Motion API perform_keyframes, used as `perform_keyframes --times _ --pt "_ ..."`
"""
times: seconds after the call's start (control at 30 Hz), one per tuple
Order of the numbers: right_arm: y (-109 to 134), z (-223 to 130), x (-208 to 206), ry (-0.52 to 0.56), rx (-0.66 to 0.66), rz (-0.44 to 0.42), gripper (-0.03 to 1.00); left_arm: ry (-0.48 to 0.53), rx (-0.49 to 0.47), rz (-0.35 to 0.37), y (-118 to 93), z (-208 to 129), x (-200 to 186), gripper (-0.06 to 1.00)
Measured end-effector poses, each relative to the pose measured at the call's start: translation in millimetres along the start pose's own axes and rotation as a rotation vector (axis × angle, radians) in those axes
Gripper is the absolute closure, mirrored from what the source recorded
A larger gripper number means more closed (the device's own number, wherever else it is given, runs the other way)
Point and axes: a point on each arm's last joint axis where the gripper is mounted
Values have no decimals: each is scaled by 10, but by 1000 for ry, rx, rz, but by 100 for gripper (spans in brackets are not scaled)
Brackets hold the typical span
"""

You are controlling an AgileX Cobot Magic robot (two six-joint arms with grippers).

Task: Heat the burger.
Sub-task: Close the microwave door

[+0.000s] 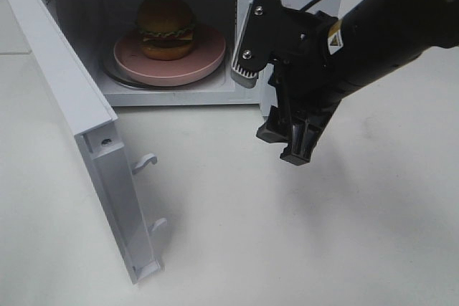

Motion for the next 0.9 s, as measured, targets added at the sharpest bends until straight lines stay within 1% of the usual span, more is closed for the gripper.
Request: perform_keyframes --times 0.03,0.07,0.13,0.17,0.2,0.23,0.27,0.3,0.4,0.47,0.5,0.57,0.6,0.67,0.77,0.83,0.9 --pt "13 -32 -34 12 45 5 27 0 0 0 0 0 0 -3" --pt "13 -32 -34 12 45 5 27 0 0 0 0 0 0 -3" --pt "56 -138 -158 59 226 16 27 0 0 0 0 0 0 -3" --pt "56 -138 -158 59 226 16 27 0 0 0 0 0 0 -3" --pt "64 -160 -196 71 279 17 27 0 0 0 0 0 0 -3" --pt "64 -160 -196 71 279 17 27 0 0 0 0 0 0 -3" --pt "84 -213 -257 109 374 20 25 0 0 0 0 0 0 -3" --pt "103 -263 -315 151 441 22 23 0 0 0 0 0 0 -3" --pt "116 -296 -344 179 471 24 22 0 0 0 0 0 0 -3" --pt "144 -375 -430 254 525 25 20 0 0 0 0 0 0 -3" --pt "144 -375 -430 254 525 25 20 0 0 0 0 0 0 -3" --pt "159 -432 -500 312 547 21 20 0 0 0 0 0 0 -3" --pt "159 -432 -500 312 547 21 20 0 0 0 0 0 0 -3" --pt "174 -485 -620 352 570 16 20 0 0 0 0 0 0 -3" --pt "175 -491 -647 353 574 14 20 0 0 0 0 0 0 -3" --pt "189 -540 -804 357 600 7 20 0 0 0 0 0 0 -3" --pt "197 -558 -833 354 601 6 20 0 0 0 0 0 0 -3"
Point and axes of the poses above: a point on each arm's last joint axis where the gripper is mounted, x pointing out along that axis toward the gripper, y along the wrist's bending axis when the last joint is at zero, z = x × y, and after that the axes turned 14 degrees about x, right-handed
